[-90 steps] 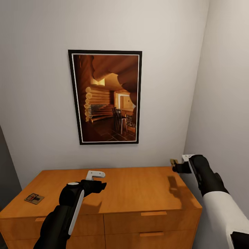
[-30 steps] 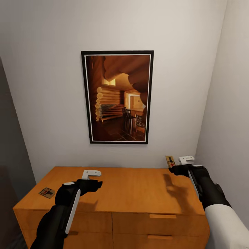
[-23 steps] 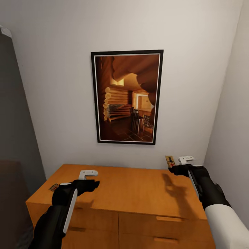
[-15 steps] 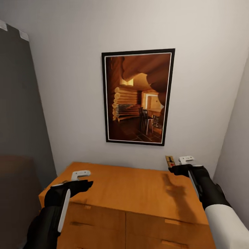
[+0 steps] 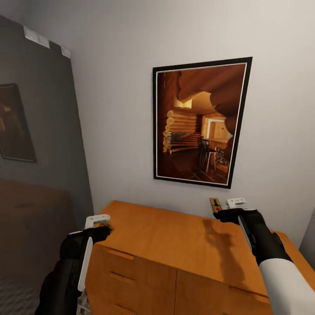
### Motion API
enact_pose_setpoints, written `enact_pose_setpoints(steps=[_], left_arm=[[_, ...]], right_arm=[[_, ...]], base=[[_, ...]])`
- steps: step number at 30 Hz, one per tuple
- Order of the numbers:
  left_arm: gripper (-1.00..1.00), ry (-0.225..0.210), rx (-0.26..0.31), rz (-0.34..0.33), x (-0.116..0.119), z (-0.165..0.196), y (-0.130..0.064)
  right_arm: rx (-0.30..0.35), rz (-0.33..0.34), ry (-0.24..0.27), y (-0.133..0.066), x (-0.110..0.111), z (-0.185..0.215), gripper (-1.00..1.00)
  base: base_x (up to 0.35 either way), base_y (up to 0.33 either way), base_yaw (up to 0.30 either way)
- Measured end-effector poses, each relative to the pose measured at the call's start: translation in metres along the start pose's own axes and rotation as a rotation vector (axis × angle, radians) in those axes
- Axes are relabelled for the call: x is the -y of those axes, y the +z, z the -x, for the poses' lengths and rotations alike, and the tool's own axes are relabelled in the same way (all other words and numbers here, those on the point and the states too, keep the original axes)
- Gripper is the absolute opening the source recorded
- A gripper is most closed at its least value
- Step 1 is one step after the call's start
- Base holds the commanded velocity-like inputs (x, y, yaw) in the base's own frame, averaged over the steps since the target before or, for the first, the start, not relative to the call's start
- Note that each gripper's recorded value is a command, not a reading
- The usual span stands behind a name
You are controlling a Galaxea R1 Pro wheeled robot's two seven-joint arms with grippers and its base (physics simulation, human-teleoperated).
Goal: Take the four mousetraps from the cabinet in the bathroom and place them on the bathroom floor. Make sure all four end up on the same floor surface, and ensure that at least two of them are either under or directly next to the same bathroom sink.
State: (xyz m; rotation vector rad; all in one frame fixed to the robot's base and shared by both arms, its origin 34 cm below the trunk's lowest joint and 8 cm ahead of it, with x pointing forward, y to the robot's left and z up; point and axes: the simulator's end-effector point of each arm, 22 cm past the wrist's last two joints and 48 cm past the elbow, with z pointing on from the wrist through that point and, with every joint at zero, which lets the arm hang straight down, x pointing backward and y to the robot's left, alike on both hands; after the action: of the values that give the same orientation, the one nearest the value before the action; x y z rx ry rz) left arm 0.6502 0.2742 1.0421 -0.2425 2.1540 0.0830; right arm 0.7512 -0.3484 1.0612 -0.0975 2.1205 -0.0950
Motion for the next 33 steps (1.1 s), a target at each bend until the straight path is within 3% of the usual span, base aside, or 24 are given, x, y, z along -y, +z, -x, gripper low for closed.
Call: enact_pose_setpoints(steps=[5, 12, 15, 18, 21, 28, 33], left_arm=[[1.00, -0.031, 0.025, 0.018, 0.000, 0.017, -0.003], [1.00, -0.047, 0.064, 0.117, -0.014, 0.045, -0.008], [1.00, -0.058, 0.087, 0.130, -0.010, 0.063, -0.010], [1.00, -0.063, 0.080, 0.141, -0.004, 0.073, -0.006], [1.00, -0.066, 0.032, 0.193, -0.002, 0.078, 0.009], [1.00, -0.132, 0.035, 0.224, 0.006, 0.115, 0.014], [1.00, -0.106, 0.047, 0.208, 0.022, 0.123, 0.011]], right_arm=[[-0.021, -0.001, 0.006, 0.000, 0.000, -0.004, -1.00], [-0.027, -0.002, 0.007, 0.000, 0.000, -0.006, -1.00], [-0.027, -0.002, 0.008, 0.000, 0.000, -0.006, -1.00], [-0.028, -0.002, 0.008, 0.000, 0.000, -0.006, -1.00], [-0.028, -0.003, 0.007, 0.000, 0.001, -0.006, -1.00], [-0.028, -0.004, 0.007, 0.000, 0.001, -0.006, -1.00], [-0.028, -0.004, 0.006, 0.000, 0.001, -0.006, -1.00]], base=[[0.000, 0.000, 0.089], [0.000, 0.000, 0.014], [0.000, 0.000, 0.002], [0.000, 0.000, 0.000], [0.000, 0.000, 0.000], [0.000, 0.000, 0.000], [0.000, 0.000, 0.000]])
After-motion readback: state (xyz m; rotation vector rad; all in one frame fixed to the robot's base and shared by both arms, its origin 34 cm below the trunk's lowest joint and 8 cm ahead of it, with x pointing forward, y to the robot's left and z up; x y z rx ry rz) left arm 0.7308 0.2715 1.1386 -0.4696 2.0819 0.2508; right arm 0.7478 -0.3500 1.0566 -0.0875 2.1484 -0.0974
